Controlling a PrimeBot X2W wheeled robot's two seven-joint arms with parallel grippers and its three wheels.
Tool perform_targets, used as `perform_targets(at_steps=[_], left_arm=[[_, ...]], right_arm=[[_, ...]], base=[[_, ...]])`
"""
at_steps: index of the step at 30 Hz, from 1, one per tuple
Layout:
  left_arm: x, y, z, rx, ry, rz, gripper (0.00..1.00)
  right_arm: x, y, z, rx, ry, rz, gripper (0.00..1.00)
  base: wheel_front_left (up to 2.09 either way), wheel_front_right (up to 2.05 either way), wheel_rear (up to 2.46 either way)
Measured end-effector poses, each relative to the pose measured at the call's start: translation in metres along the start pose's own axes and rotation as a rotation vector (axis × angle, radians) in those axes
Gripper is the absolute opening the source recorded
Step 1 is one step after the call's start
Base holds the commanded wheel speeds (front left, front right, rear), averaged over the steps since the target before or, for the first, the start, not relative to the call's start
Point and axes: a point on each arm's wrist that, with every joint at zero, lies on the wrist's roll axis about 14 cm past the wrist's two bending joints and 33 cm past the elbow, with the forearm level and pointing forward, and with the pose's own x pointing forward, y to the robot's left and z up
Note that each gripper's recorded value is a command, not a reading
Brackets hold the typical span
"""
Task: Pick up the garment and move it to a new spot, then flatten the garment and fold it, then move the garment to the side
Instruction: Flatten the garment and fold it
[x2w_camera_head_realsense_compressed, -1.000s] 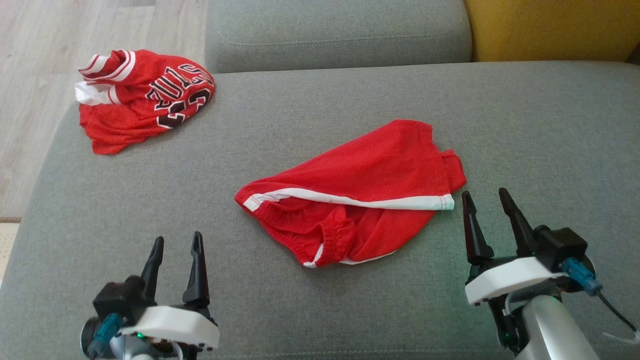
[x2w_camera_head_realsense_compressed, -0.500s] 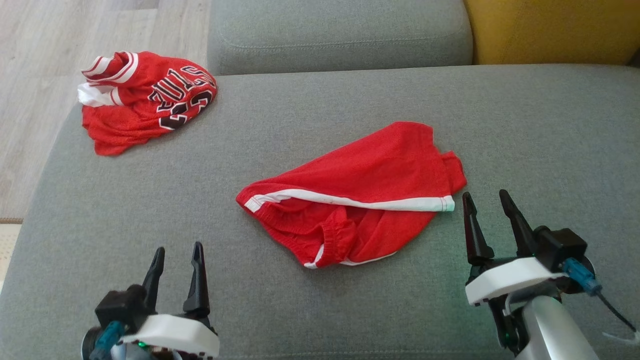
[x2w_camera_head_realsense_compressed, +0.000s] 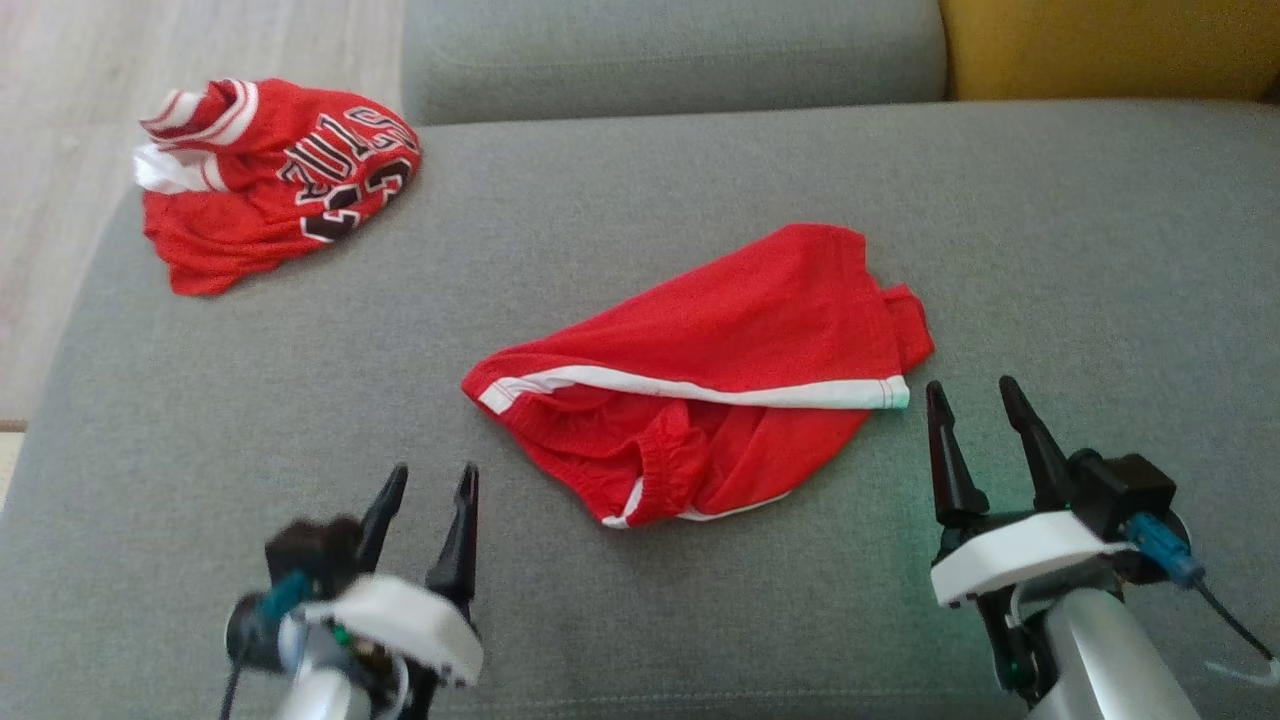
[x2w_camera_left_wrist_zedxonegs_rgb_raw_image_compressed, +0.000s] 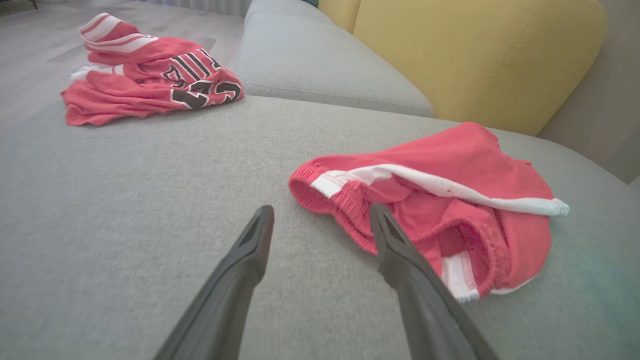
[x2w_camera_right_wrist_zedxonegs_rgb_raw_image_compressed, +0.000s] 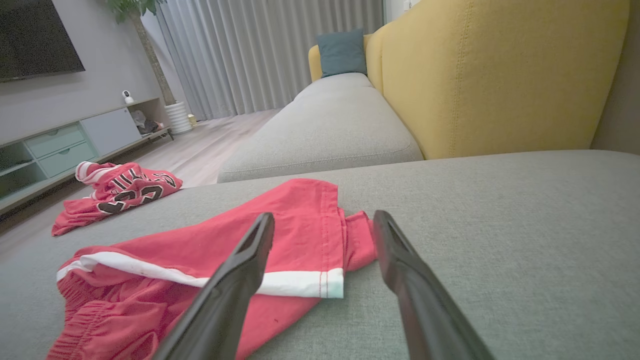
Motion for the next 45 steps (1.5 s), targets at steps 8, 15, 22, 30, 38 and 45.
perform_targets(at_steps=[8,15,22,30,38,45], left_arm=[[0.040,0.001,-0.022,-0.108,0.137,-0.006,1.00],[0.061,-0.004,-0.034,-0.175,0.186,-0.013,1.00],[0.077,-0.010,-0.037,-0.194,0.187,-0.029,1.00],[0.079,-0.014,-0.043,-0.234,0.200,-0.032,1.00],[0.087,-0.023,-0.033,-0.286,0.163,-0.062,1.00],[0.093,-0.027,-0.034,-0.353,0.167,-0.062,1.00]], right_arm=[[0.010,-0.013,-0.001,-0.008,0.003,-0.030,1.00],[0.009,-0.030,-0.007,-0.005,0.021,-0.076,1.00],[0.010,-0.037,-0.011,-0.006,0.032,-0.098,1.00],[0.014,-0.042,-0.007,-0.008,0.018,-0.108,1.00],[0.013,-0.043,-0.008,-0.008,0.022,-0.113,1.00],[0.013,-0.047,-0.009,-0.016,0.024,-0.122,1.00]], base=[[0.00,0.00,0.00],[0.00,0.00,0.00],[0.00,0.00,0.00],[0.00,0.00,0.00],[0.00,0.00,0.00],[0.00,0.00,0.00]])
